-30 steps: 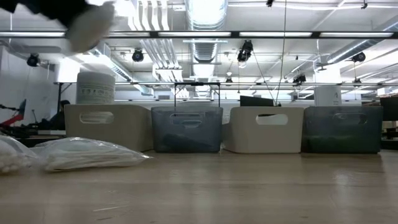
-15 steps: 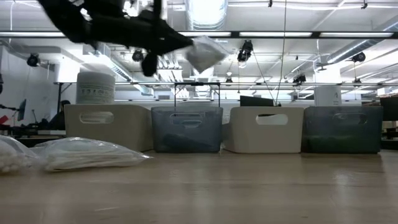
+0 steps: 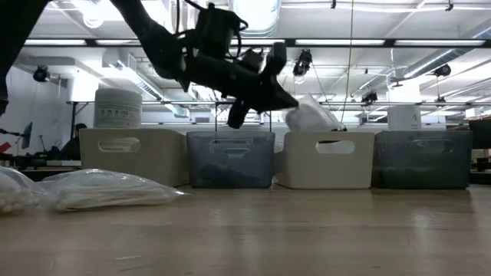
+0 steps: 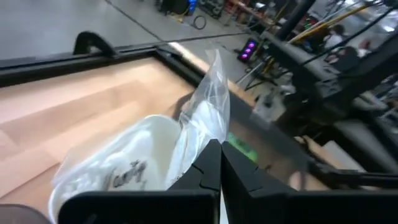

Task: Pick & Place Travel size toiletries
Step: Put the transparent cotton pack into the white bin

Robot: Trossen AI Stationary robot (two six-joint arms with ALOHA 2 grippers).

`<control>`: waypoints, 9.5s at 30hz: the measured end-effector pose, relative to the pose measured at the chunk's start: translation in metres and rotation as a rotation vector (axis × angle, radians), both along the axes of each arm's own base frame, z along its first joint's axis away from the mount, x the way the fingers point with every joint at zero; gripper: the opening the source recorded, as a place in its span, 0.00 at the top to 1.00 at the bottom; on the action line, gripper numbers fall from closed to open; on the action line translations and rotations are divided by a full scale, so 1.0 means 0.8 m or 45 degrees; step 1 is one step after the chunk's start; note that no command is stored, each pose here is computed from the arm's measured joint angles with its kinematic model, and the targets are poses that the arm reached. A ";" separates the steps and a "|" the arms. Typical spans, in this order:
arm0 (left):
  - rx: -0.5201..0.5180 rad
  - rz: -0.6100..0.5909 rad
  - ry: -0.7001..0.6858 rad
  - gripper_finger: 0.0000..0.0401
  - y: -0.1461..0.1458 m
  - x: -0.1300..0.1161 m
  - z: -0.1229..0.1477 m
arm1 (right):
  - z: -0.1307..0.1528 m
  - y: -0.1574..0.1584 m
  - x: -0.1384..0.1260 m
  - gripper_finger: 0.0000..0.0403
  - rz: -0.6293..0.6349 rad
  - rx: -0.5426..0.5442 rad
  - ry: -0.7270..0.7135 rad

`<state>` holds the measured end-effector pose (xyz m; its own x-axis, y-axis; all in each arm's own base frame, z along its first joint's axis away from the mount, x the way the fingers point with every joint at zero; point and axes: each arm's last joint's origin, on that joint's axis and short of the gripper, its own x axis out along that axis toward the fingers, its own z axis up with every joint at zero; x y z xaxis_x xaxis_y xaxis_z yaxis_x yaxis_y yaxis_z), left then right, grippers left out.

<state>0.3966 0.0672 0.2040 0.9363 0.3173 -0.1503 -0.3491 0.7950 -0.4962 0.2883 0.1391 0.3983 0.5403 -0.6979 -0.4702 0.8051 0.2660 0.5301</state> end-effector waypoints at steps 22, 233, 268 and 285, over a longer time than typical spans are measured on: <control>0.022 0.002 0.401 0.67 -0.001 0.025 -0.033 | -0.002 0.006 -0.002 0.17 0.035 0.012 0.033; 0.544 -1.406 0.839 0.54 -0.169 -0.141 0.001 | -0.048 0.043 0.037 0.09 0.263 0.252 0.277; 0.596 -1.171 0.675 0.60 -0.224 -0.106 0.012 | -0.098 0.102 0.066 0.09 0.242 0.550 0.082; 0.693 -1.227 0.909 0.60 -0.214 -0.135 -0.072 | -0.248 0.167 0.101 0.09 0.096 0.859 0.016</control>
